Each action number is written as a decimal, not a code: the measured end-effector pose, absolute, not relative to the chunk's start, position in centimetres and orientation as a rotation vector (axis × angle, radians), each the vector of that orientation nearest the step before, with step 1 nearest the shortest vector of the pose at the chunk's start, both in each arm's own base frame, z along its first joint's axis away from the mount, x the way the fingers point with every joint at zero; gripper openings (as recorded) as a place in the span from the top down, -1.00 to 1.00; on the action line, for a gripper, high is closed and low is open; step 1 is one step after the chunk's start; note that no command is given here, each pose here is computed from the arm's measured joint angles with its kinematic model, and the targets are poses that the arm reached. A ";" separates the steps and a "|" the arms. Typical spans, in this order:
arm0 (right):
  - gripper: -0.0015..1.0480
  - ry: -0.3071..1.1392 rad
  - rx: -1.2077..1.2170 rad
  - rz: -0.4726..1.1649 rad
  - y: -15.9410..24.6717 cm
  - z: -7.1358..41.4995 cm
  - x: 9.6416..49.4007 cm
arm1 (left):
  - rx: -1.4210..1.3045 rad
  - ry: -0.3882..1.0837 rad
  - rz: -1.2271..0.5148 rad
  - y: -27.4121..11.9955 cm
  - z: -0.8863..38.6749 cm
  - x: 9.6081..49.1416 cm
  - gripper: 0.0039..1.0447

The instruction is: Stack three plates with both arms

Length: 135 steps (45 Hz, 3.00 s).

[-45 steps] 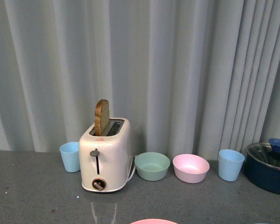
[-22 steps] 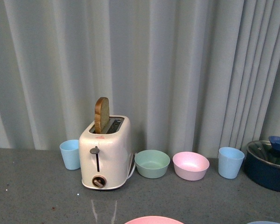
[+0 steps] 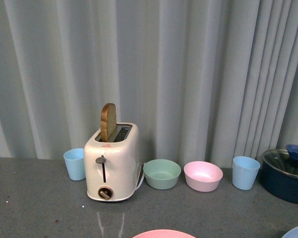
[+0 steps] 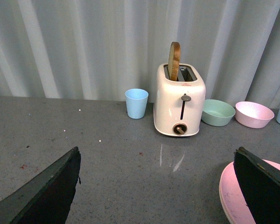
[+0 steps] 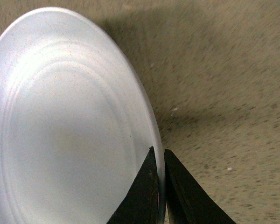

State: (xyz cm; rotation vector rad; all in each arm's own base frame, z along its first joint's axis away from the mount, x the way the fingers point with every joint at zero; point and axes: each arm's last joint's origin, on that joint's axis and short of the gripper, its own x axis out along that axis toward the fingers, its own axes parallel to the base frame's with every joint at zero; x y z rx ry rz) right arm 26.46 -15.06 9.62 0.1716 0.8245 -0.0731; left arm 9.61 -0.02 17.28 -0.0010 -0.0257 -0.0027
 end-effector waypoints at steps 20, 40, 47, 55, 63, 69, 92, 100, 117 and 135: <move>0.93 0.508 0.126 0.136 -7.2 18.3 28.3 | -0.001 -0.026 -0.003 0.0 17.3 9.6 -0.87; 0.93 0.624 0.186 0.454 6.1 13.0 28.1 | -0.001 -0.026 -0.003 0.0 17.3 9.6 -0.87; 0.93 0.664 0.249 0.483 7.6 11.2 28.1 | -0.001 -0.026 -0.003 0.0 17.3 9.6 -0.87; 0.93 0.710 0.333 0.445 6.7 9.7 28.5 | -0.001 -0.026 -0.003 0.0 17.3 9.6 -0.87; 0.93 0.733 0.374 0.412 5.9 8.7 28.8 | -0.001 -0.026 -0.003 0.0 17.3 9.6 -0.87; 0.93 0.765 0.390 0.396 5.7 7.7 28.8 | -0.001 -0.026 -0.003 0.0 17.3 9.6 -0.87; 0.93 0.845 0.404 0.344 5.5 5.7 28.7 | -0.001 -0.026 -0.002 0.0 17.3 9.6 -0.87; 0.93 0.856 0.417 0.323 5.3 5.3 28.8 | -0.001 -0.026 -0.003 0.0 17.3 9.6 -0.87; 0.12 0.851 0.427 0.330 5.2 5.7 28.8 | -0.001 -0.026 -0.003 0.0 17.3 9.6 -0.87; -0.86 0.686 0.470 0.222 1.0 12.1 23.3 | -0.001 -0.026 -0.002 0.0 17.3 9.6 -0.87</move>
